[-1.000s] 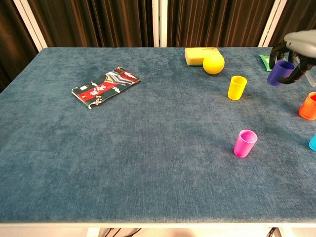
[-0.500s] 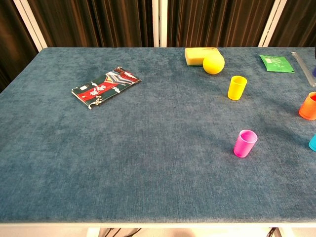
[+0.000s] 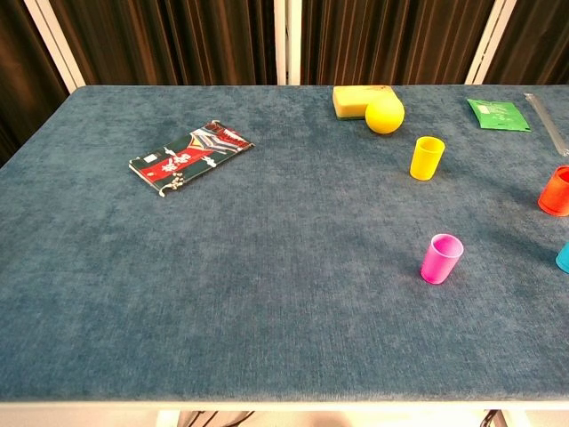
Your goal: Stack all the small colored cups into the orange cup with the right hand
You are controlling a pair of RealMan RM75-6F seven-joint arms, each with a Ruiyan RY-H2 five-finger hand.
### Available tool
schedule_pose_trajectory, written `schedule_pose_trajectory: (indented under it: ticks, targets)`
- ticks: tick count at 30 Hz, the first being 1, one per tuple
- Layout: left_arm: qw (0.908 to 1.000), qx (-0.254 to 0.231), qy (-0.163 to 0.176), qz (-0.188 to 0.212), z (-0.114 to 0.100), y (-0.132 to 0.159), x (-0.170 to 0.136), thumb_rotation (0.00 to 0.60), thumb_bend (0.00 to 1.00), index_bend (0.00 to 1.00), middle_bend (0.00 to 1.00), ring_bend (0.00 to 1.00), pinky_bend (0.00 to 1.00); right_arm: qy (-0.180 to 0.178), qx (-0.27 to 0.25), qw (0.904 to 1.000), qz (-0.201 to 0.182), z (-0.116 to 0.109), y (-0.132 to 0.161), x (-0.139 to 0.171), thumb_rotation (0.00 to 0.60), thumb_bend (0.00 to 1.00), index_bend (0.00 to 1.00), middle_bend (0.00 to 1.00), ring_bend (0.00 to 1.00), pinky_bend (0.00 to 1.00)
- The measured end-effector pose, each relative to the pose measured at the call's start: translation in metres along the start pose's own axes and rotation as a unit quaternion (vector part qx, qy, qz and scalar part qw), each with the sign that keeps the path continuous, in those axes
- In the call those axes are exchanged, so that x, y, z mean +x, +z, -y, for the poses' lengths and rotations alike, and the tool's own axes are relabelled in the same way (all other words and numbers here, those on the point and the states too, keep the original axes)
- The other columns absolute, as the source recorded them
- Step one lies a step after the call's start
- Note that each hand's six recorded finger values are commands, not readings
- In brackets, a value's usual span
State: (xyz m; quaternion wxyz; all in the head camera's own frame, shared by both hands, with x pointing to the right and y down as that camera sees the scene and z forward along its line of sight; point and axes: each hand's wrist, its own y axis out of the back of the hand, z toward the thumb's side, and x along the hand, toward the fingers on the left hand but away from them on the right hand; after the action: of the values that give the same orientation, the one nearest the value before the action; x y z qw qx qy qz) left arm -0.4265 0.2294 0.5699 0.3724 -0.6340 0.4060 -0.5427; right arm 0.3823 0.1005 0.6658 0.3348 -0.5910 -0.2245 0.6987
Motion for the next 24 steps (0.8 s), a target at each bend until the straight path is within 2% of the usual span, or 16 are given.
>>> schedule_pose_trajectory:
  ticks: [6,8,13,15,18,24]
  targets:
    - [1.0000,-0.001,0.001,0.000,0.000,-0.001,0.000,0.600,0.07,0.03,0.00,0.00,0.00,0.001,0.001,1.0000,0.000,0.003,0.002,-0.002,0.600,0.28,0.48,0.39,0.43,0.23]
    - [1.0000,-0.002,0.001,-0.001,0.000,-0.002,0.000,0.600,0.07,0.03,0.00,0.00,0.00,0.004,0.002,1.0000,0.000,0.004,0.002,-0.002,0.600,0.27,0.41,0.35,0.40,0.24]
    - [1.0000,-0.003,0.000,-0.002,0.001,-0.003,-0.001,0.600,0.07,0.03,0.00,0.00,0.00,0.014,0.005,0.9999,-0.006,0.005,0.002,-0.001,0.600,0.24,0.18,0.20,0.24,0.23]
    - [1.0000,-0.004,0.001,-0.002,0.001,-0.003,-0.001,0.600,0.07,0.03,0.00,0.00,0.00,0.012,0.001,0.9999,-0.009,0.003,0.003,-0.001,0.600,0.23,0.12,0.15,0.20,0.22]
    - [1.0000,-0.004,0.003,-0.002,0.001,-0.004,-0.001,0.600,0.07,0.03,0.00,0.00,0.00,0.007,-0.006,0.9999,-0.014,0.001,0.004,0.000,0.600,0.23,0.08,0.12,0.19,0.22]
    - [1.0000,-0.005,0.002,-0.001,0.000,-0.004,-0.001,0.600,0.07,0.03,0.00,0.00,0.00,-0.018,-0.032,0.9988,-0.031,-0.014,0.014,-0.002,0.600,0.22,0.08,0.14,0.19,0.21]
